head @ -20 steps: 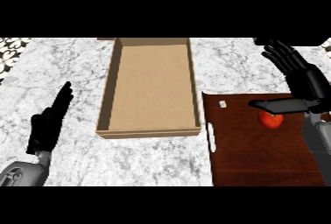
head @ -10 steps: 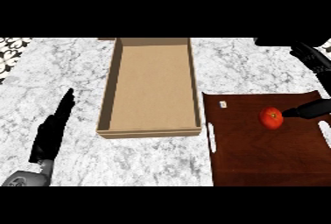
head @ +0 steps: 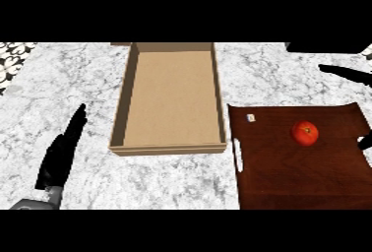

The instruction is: Pick the tomato from the tray and place it in the cardboard box

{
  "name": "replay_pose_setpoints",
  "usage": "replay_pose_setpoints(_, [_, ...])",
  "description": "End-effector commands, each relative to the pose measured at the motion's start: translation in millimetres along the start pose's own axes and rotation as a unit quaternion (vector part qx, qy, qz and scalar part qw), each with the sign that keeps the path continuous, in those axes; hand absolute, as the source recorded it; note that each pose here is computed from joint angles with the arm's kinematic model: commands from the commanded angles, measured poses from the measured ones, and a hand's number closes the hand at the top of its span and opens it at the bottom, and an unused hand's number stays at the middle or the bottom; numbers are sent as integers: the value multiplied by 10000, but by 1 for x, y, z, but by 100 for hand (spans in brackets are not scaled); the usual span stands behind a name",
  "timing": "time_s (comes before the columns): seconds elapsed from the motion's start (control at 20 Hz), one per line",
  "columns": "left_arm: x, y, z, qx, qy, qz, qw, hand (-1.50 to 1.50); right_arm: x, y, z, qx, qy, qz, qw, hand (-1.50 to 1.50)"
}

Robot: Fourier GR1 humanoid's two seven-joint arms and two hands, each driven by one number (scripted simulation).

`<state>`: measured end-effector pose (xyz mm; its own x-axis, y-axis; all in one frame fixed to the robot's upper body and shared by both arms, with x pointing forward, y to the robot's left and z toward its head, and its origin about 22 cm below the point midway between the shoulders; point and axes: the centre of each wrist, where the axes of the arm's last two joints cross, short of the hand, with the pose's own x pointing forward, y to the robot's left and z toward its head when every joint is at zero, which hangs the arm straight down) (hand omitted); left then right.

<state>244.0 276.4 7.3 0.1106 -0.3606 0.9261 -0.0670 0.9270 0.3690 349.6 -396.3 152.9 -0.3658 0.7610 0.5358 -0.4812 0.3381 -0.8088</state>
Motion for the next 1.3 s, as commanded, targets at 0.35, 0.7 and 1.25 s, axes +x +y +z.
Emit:
replay_pose_setpoints(0.35, [-24, 1, 0, 182, 77, -65, 9998, 0, 30, 26, -10, 1019, 566, 696, 9907, -150])
replay_pose_setpoints(0.7, [-13, 11, 8, 116, 48, 9, 9999, 0, 28, 45, -24, 962, 1001, 728, 9876, -150])
replay_pose_setpoints(1.25, [0, -11, -19, 121, 39, -56, 9999, 0, -1, 81, -33, 992, 1030, 782, 9866, -150])
